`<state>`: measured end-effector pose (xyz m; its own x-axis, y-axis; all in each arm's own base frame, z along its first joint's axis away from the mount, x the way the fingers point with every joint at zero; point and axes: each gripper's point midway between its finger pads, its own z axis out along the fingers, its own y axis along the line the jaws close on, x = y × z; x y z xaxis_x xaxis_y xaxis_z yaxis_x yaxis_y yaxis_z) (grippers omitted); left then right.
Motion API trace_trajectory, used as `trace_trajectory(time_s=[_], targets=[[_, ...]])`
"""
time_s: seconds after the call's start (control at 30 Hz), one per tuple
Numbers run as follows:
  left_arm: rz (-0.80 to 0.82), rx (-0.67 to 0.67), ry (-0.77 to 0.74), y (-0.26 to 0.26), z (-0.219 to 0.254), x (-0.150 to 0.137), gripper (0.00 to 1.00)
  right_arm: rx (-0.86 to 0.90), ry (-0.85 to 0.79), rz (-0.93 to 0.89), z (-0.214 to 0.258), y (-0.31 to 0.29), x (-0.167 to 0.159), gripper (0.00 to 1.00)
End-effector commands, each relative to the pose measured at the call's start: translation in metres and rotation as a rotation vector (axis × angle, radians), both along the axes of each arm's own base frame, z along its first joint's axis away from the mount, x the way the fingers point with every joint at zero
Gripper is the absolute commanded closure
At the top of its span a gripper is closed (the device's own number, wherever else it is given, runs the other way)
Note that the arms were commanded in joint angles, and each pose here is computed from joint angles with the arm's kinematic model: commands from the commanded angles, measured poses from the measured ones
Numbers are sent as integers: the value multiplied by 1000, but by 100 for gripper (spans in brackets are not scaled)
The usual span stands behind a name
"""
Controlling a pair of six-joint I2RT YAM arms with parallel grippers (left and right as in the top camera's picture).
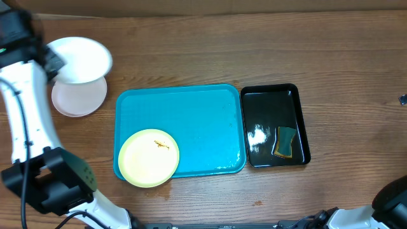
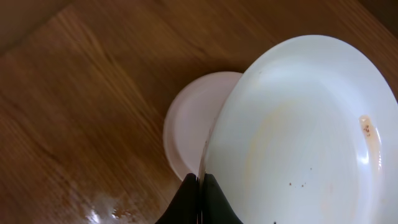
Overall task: Clean dirty plates on tray and stack at the side
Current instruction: 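Carry the white plate left and stack it on the cleaned white plate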
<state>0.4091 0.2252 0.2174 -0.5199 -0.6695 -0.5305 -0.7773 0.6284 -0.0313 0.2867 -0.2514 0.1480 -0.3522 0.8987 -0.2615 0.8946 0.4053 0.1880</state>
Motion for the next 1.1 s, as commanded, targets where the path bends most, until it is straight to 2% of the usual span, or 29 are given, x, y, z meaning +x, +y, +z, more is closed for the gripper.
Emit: trace_trajectory(time_s=[0.0, 0.17, 0.37, 0.87, 1.07], targets=[[79, -88, -37, 23, -8, -13, 96, -14, -9, -5, 4, -2, 1, 0], [106, -165, -22, 39, -28, -22, 96, -15, -9, -5, 4, -2, 1, 0], [141, -167, 72, 50, -63, -27, 96, -14, -9, -5, 4, -2, 1, 0], [137, -208, 158, 57, -126, -15, 96, -15, -9, -5, 4, -2, 1, 0], [131, -224, 156, 57, -138, -9, 94, -15, -9, -5, 4, -2, 1, 0]])
